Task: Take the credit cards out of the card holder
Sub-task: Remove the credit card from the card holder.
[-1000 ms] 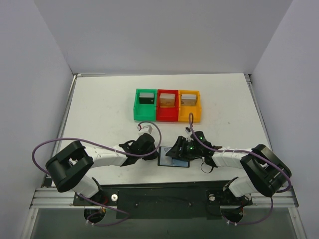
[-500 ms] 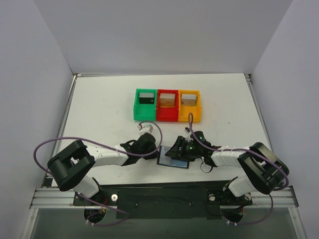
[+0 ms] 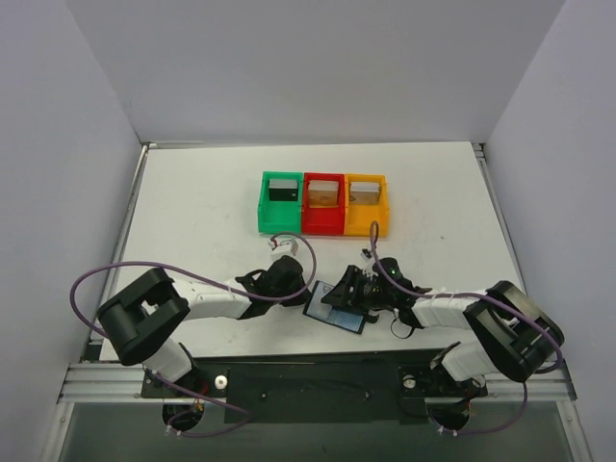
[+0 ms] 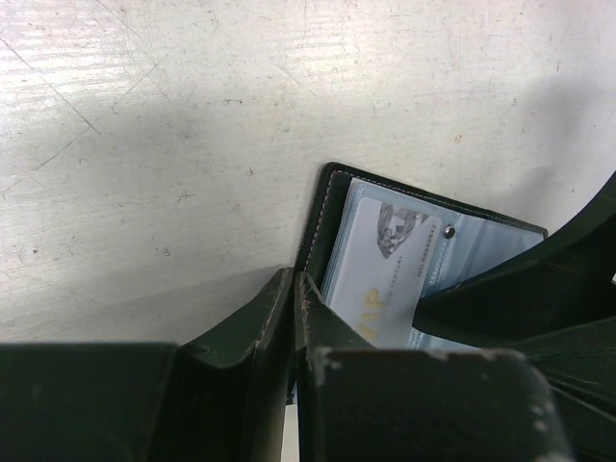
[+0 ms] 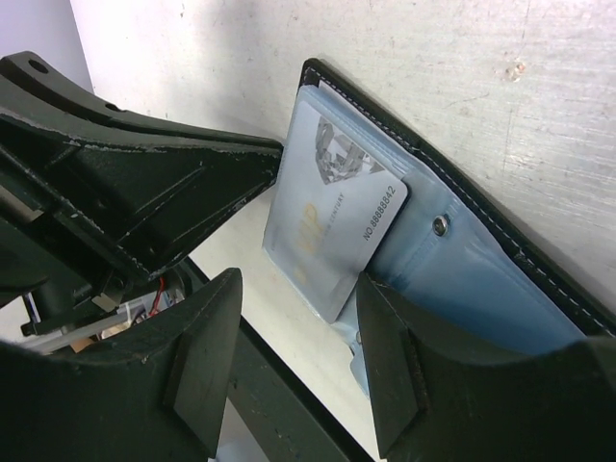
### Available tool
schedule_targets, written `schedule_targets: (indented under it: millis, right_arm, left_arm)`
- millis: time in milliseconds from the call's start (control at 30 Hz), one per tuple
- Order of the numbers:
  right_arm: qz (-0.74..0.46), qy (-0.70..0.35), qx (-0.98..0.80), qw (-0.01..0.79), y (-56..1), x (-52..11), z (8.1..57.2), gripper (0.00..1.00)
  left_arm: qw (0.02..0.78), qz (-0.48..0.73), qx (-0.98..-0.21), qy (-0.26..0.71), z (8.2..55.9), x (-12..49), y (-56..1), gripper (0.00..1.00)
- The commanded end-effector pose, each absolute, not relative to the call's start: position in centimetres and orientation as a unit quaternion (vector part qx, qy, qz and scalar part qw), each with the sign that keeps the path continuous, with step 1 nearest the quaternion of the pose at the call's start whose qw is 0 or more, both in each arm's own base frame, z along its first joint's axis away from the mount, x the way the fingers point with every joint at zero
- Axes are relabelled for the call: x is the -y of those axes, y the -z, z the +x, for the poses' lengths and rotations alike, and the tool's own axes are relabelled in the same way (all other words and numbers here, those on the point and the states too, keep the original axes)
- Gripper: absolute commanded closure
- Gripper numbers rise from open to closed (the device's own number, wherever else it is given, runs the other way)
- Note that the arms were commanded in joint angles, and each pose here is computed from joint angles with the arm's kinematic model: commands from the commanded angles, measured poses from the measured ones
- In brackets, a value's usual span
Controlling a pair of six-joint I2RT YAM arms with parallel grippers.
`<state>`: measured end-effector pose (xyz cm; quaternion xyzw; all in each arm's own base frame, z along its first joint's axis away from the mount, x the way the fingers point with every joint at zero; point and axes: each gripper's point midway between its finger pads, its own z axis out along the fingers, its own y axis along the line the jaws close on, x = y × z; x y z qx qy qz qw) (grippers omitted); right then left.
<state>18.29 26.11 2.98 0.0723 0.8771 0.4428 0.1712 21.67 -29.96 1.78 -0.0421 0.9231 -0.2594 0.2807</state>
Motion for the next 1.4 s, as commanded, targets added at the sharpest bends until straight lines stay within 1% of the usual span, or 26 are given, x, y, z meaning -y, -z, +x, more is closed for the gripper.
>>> schedule_targets:
  millis: [0, 367, 667, 833, 1033, 1367]
  right_arm:
    - [0.064, -0.496, -0.837, 0.224, -6.5, -27.1, 19.9, 0.54]
    - [0.086, -0.511, -0.821, 0.241, -7.1, -26.5, 20.7, 0.55]
    - [0.091, -0.511, -0.821, 0.235, -6.8, -26.4, 20.8, 0.55]
    - [0.092, -0.503, -0.830, 0.224, -5.9, -26.4, 20.5, 0.55]
    - [0.094, -0.469, -0.854, 0.203, -3.6, -25.6, 19.8, 0.54]
    - [0.102, -0.456, -0.864, 0.187, -1.9, -25.4, 19.6, 0.54]
  left_arm:
    - [0.207, -0.004, -0.960, 0.190, 17.6, 27.2, 2.9, 0.85]
    - [0.201, -0.007, -0.963, 0.180, 17.3, 26.7, 3.4, 0.87]
    - [0.196, -0.008, -0.964, 0.178, 17.0, 26.4, 3.8, 0.89]
    - [0.197, -0.008, -0.964, 0.178, 17.0, 26.5, 3.7, 0.89]
    - [0.198, -0.011, -0.964, 0.178, 16.9, 26.4, 3.7, 0.89]
    - [0.199, -0.012, -0.964, 0.178, 16.9, 26.3, 3.7, 0.90]
